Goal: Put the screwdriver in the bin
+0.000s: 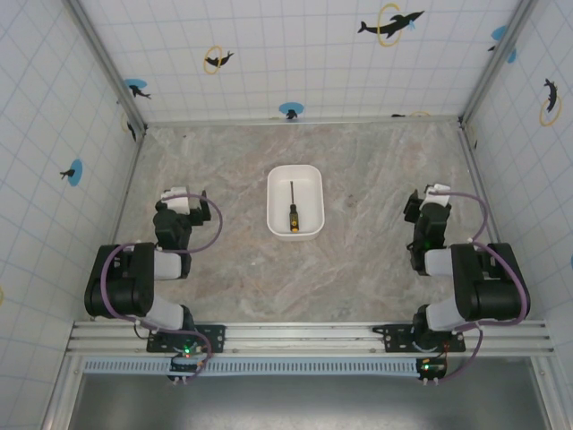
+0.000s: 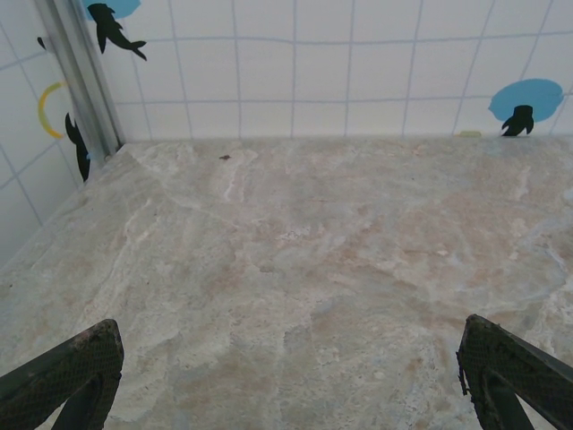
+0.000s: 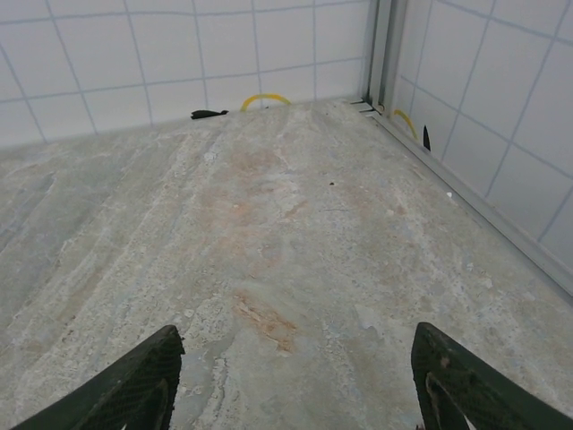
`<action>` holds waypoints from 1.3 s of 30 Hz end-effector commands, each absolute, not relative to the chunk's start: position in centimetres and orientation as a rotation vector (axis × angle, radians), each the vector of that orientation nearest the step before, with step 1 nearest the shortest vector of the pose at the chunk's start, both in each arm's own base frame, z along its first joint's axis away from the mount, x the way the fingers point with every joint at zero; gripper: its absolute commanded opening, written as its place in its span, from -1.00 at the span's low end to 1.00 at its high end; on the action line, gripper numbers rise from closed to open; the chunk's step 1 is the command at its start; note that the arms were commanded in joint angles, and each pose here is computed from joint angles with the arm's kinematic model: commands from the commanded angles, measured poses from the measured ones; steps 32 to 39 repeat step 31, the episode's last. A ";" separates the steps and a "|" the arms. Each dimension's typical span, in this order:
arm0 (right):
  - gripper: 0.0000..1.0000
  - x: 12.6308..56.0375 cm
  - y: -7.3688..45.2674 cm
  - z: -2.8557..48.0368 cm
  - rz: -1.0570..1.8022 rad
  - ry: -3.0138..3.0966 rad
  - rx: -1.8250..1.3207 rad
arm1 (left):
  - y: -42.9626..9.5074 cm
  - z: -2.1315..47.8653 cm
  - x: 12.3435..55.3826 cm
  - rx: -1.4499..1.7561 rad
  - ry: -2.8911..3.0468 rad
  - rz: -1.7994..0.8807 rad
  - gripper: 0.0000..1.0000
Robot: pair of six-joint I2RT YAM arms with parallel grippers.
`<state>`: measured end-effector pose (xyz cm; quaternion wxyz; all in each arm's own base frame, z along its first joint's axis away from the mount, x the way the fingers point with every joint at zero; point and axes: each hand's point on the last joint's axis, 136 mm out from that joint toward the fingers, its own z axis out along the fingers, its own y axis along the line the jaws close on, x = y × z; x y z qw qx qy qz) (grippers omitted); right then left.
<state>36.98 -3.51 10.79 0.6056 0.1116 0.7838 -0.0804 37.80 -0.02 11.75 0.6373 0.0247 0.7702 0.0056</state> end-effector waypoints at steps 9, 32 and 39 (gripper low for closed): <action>1.00 37.9 -3.6 12.0 -0.193 1.778 0.267 | -0.1 12.2 37.9 0.052 1.734 0.020 0.95; 1.00 37.8 -3.6 12.1 -0.195 1.774 0.266 | -0.1 12.2 38.0 0.050 1.735 0.020 0.95; 1.00 37.8 -3.6 12.1 -0.195 1.774 0.266 | -0.1 12.2 38.0 0.050 1.735 0.020 0.95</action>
